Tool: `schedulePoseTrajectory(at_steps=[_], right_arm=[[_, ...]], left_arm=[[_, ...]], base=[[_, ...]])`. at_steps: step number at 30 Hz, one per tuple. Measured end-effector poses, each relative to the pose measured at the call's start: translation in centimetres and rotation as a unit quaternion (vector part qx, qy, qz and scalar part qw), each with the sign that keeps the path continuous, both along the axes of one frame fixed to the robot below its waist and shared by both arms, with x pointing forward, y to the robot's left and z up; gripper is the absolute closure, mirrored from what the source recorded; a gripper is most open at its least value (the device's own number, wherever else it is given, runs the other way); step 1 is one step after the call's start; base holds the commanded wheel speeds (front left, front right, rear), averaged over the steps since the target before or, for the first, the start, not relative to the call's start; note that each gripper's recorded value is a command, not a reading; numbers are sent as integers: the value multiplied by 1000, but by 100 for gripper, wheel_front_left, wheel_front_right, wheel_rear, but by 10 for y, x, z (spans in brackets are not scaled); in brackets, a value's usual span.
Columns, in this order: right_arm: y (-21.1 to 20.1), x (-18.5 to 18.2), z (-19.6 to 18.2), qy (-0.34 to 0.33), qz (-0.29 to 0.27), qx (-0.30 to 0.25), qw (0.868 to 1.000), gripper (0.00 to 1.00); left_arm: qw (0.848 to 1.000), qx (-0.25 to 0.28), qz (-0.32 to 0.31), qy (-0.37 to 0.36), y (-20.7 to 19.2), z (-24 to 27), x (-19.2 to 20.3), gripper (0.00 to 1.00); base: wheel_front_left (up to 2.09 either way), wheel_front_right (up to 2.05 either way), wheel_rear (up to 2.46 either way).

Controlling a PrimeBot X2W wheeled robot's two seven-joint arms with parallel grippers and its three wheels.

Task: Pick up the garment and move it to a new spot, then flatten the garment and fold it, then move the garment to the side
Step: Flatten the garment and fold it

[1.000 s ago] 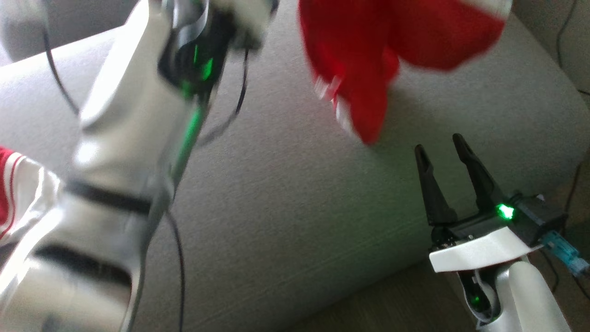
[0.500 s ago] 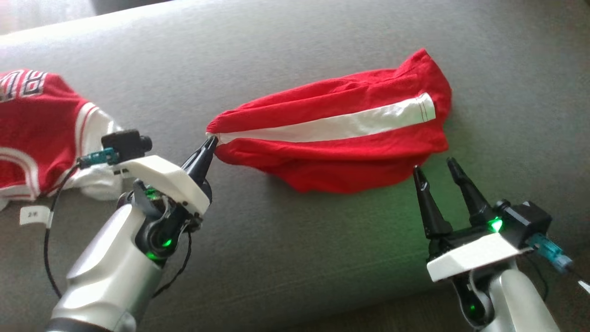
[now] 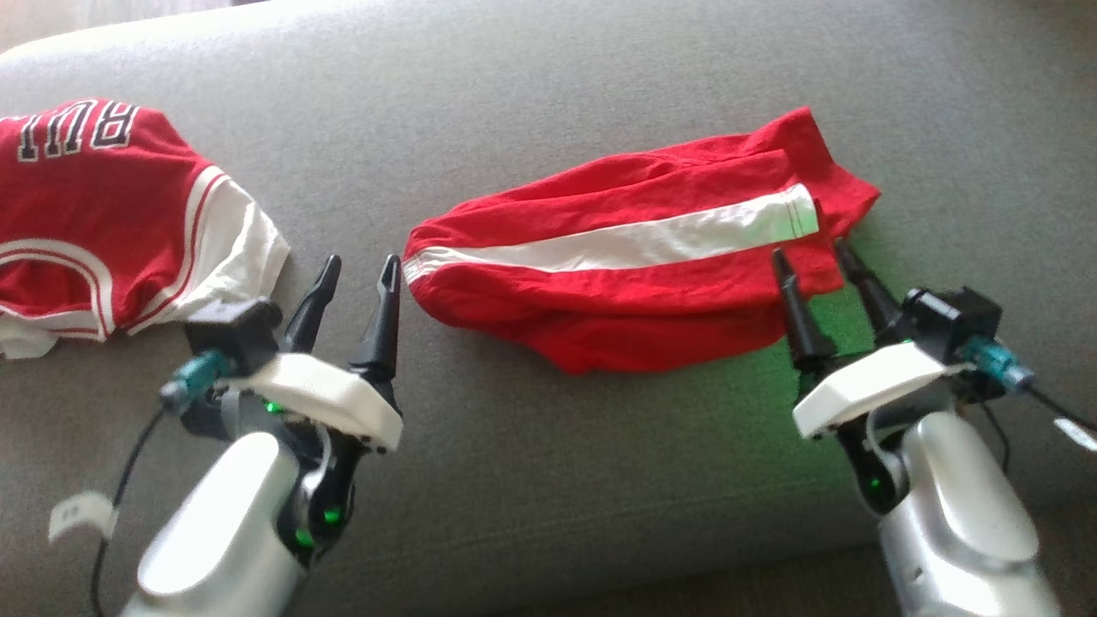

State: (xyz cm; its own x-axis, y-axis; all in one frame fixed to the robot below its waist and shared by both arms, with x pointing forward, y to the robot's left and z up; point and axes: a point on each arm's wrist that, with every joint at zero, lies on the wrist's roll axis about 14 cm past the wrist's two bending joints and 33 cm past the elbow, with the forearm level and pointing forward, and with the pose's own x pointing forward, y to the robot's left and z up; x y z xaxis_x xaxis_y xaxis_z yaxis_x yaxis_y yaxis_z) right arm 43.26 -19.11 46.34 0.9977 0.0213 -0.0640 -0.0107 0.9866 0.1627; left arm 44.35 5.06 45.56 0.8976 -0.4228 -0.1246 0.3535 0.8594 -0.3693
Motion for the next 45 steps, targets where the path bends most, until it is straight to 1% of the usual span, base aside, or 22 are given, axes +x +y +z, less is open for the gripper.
schedulePoseTrajectory(at_steps=[3,5,10,15,16,19,21,22,24,26,27,28,32,40,45], right_arm=[[-10,8,-9,18,-11,-16,1000,0],[-14,14,-14,28,-16,-22,999,0],[-15,26,-25,58,-16,-32,998,0],[-11,39,-30,84,-10,-33,996,0],[-10,41,-32,93,-8,-34,995,2],[-10,48,-33,104,-7,-34,994,13],[-11,50,-35,112,-10,-32,993,17],[-11,51,-37,117,-10,-34,993,22],[-13,50,-41,128,-13,-30,991,47],[-13,50,-45,137,-15,-28,990,63],[-13,50,-47,141,-15,-27,989,75],[-12,50,-49,147,-14,-25,989,100],[-12,56,-43,140,-15,-24,990,100],[-23,57,-28,109,-25,-44,993,100],[-47,39,-29,94,-51,-61,992,100]], left_arm=[[998,25,22,-50,5,19,-8,0],[997,33,30,-69,5,26,-18,0],[996,39,26,-79,-7,26,-48,0],[995,40,21,-92,-13,31,-55,0],[995,39,21,-94,-13,32,-54,0],[994,42,16,-99,-15,33,-55,0],[994,42,15,-101,-16,33,-55,0],[994,41,14,-101,-16,33,-55,0],[994,40,18,-101,-16,34,-55,0],[994,40,18,-103,-15,34,-53,0],[994,41,20,-103,-13,34,-52,0],[994,42,24,-103,-11,33,-52,0],[993,41,25,-104,-11,34,-51,0],[993,41,31,-111,-8,38,-49,0],[993,39,34,-103,-7,33,-49,0]], base=[[0,0,0],[0,0,0],[0,0,0],[0,0,0],[0,0,0],[0,0,0],[0,0,0],[0,0,0],[0,0,0],[0,0,0],[0,0,0],[0,0,0],[0,0,0],[0,0,0],[0,0,0]])
